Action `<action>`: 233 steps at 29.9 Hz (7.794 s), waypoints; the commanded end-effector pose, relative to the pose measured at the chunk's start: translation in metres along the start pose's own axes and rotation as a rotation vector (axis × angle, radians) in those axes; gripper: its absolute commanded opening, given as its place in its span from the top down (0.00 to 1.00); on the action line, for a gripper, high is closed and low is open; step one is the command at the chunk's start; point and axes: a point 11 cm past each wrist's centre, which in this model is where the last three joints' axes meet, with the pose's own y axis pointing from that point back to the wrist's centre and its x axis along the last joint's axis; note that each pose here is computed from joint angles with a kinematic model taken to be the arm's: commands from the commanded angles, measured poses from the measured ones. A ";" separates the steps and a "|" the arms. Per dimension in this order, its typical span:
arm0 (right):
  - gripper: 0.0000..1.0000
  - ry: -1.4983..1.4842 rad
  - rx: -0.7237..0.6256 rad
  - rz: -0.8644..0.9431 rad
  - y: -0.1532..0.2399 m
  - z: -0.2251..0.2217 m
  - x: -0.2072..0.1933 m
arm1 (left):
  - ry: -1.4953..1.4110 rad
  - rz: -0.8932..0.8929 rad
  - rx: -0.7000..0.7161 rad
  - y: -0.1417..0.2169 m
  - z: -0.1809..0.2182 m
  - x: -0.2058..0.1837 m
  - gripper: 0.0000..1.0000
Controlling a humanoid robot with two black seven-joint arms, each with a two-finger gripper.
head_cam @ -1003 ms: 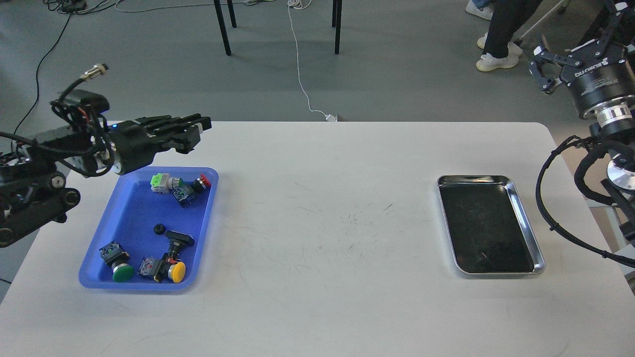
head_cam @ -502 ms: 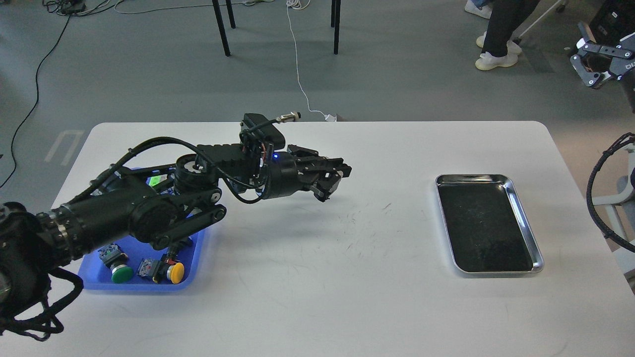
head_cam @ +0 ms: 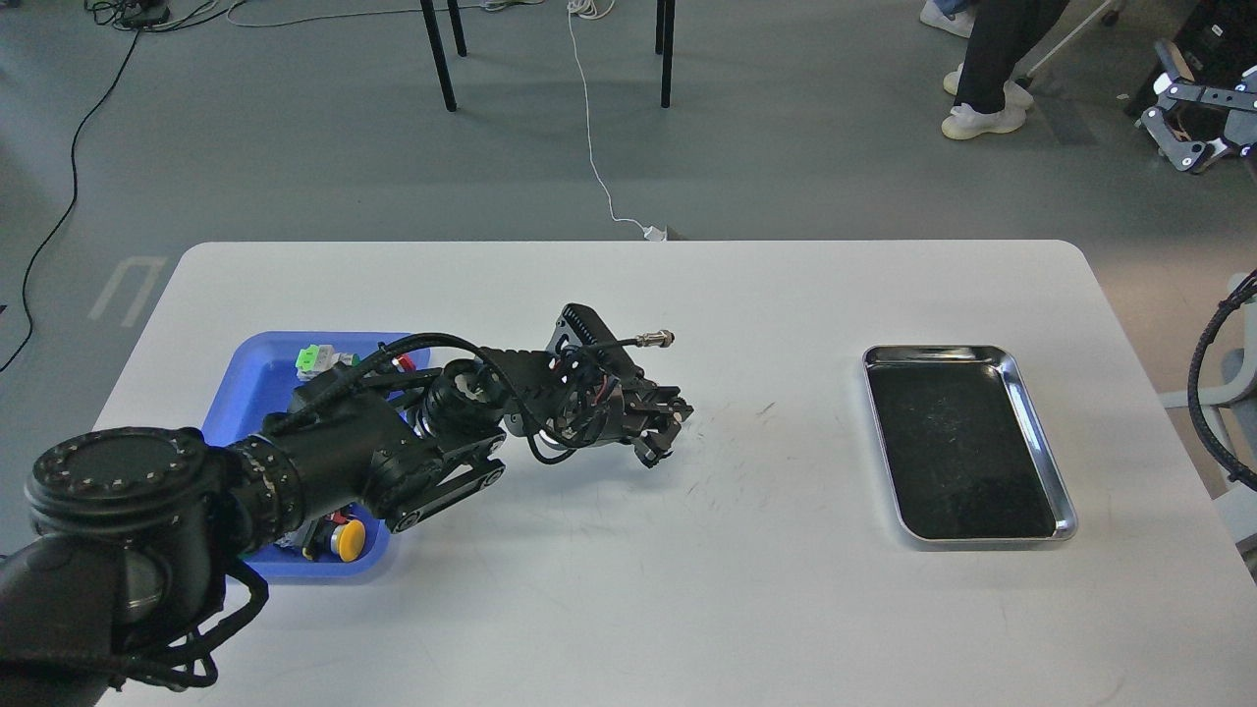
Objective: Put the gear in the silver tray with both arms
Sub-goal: 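Lift the black gear and set it on the table center, then raise the left arm back above the blue tray, then reach the right gripper toward the black gear on the table, then lower the right gripper and grasp the black gear, then carry the gear into the silver tray and open the right gripper, then raise the right arm away from the silver tray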
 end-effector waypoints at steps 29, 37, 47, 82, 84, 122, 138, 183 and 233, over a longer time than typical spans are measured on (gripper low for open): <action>0.01 0.393 -0.196 -0.279 -0.075 0.001 -0.083 | 1.187 0.746 -0.034 0.084 -0.096 0.091 0.06; 0.01 0.764 -0.409 -0.554 -0.094 0.049 -0.145 | 1.708 1.057 -0.310 0.187 -0.173 0.094 0.04; 0.03 1.279 -0.647 -0.994 -0.079 0.161 -0.212 | 1.911 1.265 -0.419 0.248 -0.209 0.061 0.03; 0.28 1.674 -0.803 -1.456 0.006 0.325 -0.197 | 1.891 1.309 -0.404 0.284 -0.214 0.042 0.03; 0.30 1.663 -0.809 -1.458 0.010 0.327 -0.195 | 1.891 1.310 -0.401 0.284 -0.214 0.041 0.03; 0.43 1.726 -0.650 -1.442 0.035 0.352 -0.176 | 1.885 1.320 -0.370 0.294 -0.218 0.032 0.03; 0.83 1.748 -0.659 -1.462 0.035 0.350 -0.170 | 1.885 1.321 -0.366 0.294 -0.218 0.030 0.03; 0.95 2.003 -0.766 -1.478 0.021 0.213 -0.073 | 1.865 1.328 -0.359 0.307 -0.219 0.031 0.03; 0.04 1.639 -0.412 -0.852 -0.028 0.149 -0.105 | 1.635 0.900 -0.112 0.367 -0.166 0.010 0.03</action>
